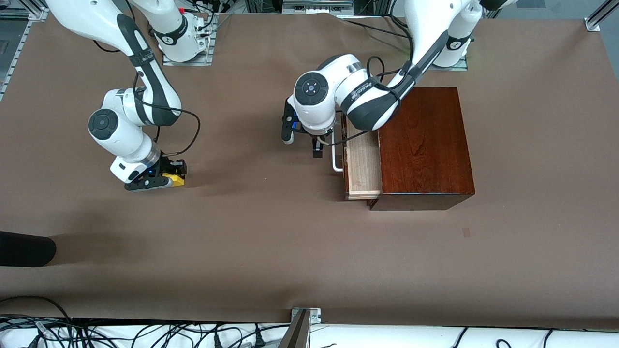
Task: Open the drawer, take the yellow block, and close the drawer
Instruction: 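Push the drawer shut with the left gripper while the right gripper lowers the cube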
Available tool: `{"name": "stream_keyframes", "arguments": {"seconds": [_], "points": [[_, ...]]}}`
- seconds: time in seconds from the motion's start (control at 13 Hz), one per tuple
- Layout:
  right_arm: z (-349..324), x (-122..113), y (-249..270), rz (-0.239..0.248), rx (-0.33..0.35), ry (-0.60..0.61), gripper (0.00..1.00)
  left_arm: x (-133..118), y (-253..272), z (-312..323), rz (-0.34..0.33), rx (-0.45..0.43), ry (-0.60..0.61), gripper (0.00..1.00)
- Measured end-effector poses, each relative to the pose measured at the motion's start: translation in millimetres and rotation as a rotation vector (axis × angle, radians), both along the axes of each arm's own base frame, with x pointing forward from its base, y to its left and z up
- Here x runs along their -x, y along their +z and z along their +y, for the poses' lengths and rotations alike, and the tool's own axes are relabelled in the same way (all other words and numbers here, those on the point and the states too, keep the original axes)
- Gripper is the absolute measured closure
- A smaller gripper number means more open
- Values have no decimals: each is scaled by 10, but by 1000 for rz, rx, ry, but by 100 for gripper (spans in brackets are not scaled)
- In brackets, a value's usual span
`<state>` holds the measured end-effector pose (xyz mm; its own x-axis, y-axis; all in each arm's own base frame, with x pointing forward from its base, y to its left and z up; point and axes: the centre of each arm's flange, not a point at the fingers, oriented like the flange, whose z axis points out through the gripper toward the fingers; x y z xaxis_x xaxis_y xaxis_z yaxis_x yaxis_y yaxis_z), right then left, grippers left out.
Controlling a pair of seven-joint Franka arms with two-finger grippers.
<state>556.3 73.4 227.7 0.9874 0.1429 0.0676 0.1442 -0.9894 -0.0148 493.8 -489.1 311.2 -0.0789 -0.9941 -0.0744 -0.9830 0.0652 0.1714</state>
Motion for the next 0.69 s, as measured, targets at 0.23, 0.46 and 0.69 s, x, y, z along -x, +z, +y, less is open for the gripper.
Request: {"name": "stream_keyframes", "arguments": {"seconds": [0.23,0.46,0.69], "points": [[-44,175,-180,-9,2,-33,44,-88,-81,212,48,-56,3,0],[-102,296,-321,24,7,-49,44,-156,-64,368,91,-85,-15,0],[-128,358,-405,43,10,-52,44,-355,-92,783,160,-139,3,0]]}}
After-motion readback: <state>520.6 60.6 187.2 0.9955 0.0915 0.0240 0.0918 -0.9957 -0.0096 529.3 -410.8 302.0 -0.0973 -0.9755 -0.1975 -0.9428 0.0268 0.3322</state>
